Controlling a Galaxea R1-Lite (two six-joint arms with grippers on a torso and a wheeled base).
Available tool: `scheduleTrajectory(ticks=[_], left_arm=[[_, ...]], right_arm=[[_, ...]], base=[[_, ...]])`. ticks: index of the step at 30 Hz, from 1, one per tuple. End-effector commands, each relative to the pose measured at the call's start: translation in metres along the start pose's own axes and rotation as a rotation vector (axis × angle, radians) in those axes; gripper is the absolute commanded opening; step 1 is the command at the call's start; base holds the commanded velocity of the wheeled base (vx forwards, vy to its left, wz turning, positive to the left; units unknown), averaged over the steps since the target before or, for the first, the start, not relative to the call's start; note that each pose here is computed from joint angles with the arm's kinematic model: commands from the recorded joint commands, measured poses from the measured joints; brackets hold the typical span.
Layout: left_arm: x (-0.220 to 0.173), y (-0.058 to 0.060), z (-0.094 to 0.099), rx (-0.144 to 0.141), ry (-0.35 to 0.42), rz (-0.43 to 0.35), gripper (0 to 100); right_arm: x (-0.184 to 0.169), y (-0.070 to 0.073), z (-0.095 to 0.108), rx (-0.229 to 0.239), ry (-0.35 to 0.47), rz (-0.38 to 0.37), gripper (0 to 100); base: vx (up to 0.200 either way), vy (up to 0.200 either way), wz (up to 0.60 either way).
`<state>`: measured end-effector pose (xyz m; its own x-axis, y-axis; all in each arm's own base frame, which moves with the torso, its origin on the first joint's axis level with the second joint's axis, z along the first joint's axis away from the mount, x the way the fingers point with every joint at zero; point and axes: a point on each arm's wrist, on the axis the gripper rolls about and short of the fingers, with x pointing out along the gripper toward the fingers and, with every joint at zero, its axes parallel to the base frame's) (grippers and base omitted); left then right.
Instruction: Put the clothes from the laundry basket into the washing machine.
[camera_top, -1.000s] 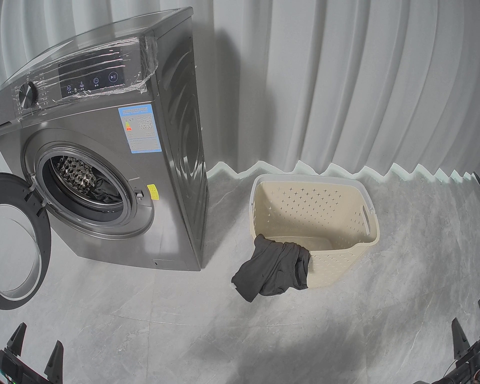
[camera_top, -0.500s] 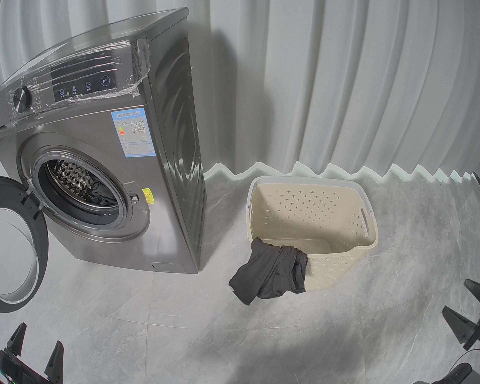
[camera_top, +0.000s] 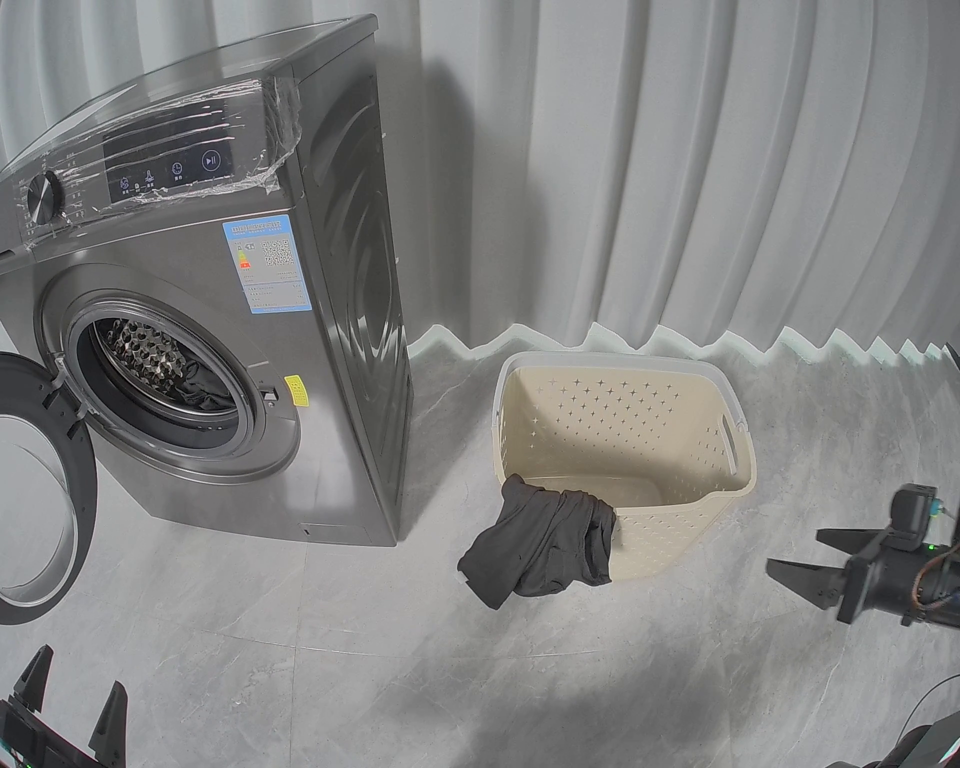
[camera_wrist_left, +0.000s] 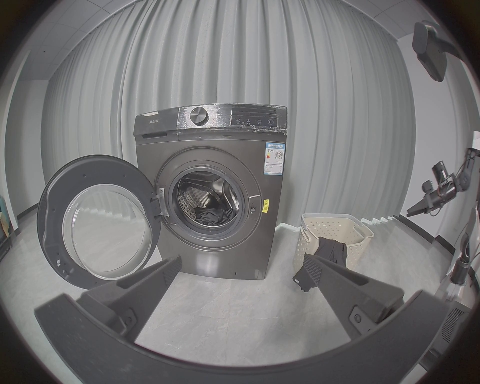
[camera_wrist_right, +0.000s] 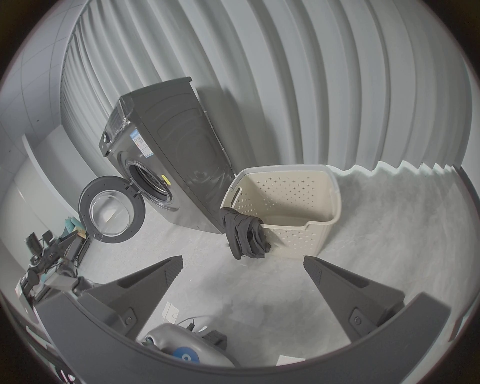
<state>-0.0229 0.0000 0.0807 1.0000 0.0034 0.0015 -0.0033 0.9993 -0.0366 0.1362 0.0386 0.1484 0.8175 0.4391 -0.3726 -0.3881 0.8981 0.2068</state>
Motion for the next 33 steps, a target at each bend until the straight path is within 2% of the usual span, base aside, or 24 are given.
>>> scheduleTrajectory(ticks=[1,6,15,21,26,33], left_arm=[[0.0,0.0,-0.005,0.0,0.0,0.0,100],[0.0,0.0,-0.005,0.0,0.0,0.0,100],[0.0,0.0,-0.005,0.001,0.0,-0.002,100],[0.0,0.0,-0.005,0.0,0.0,-0.002,100],[0.0,0.0,-0.005,-0.002,0.0,-0.002,100],[0.0,0.0,-0.005,-0.002,0.0,-0.002,100]], right_arm=[[0.114,0.023,-0.033,0.055,0.168,0.041,100],[0.148,0.023,-0.04,0.053,0.173,0.003,100],[0.178,0.019,-0.049,0.059,0.211,-0.016,100],[0.198,0.018,-0.049,0.06,0.207,-0.019,100],[0.224,0.017,-0.051,0.048,0.188,-0.076,100],[0.248,0.015,-0.057,0.048,0.186,-0.096,100]], base=[[0.0,0.0,0.0],[0.0,0.0,0.0],[0.0,0.0,0.0],[0.0,0.0,0.0],[0.0,0.0,0.0],[0.0,0.0,0.0]])
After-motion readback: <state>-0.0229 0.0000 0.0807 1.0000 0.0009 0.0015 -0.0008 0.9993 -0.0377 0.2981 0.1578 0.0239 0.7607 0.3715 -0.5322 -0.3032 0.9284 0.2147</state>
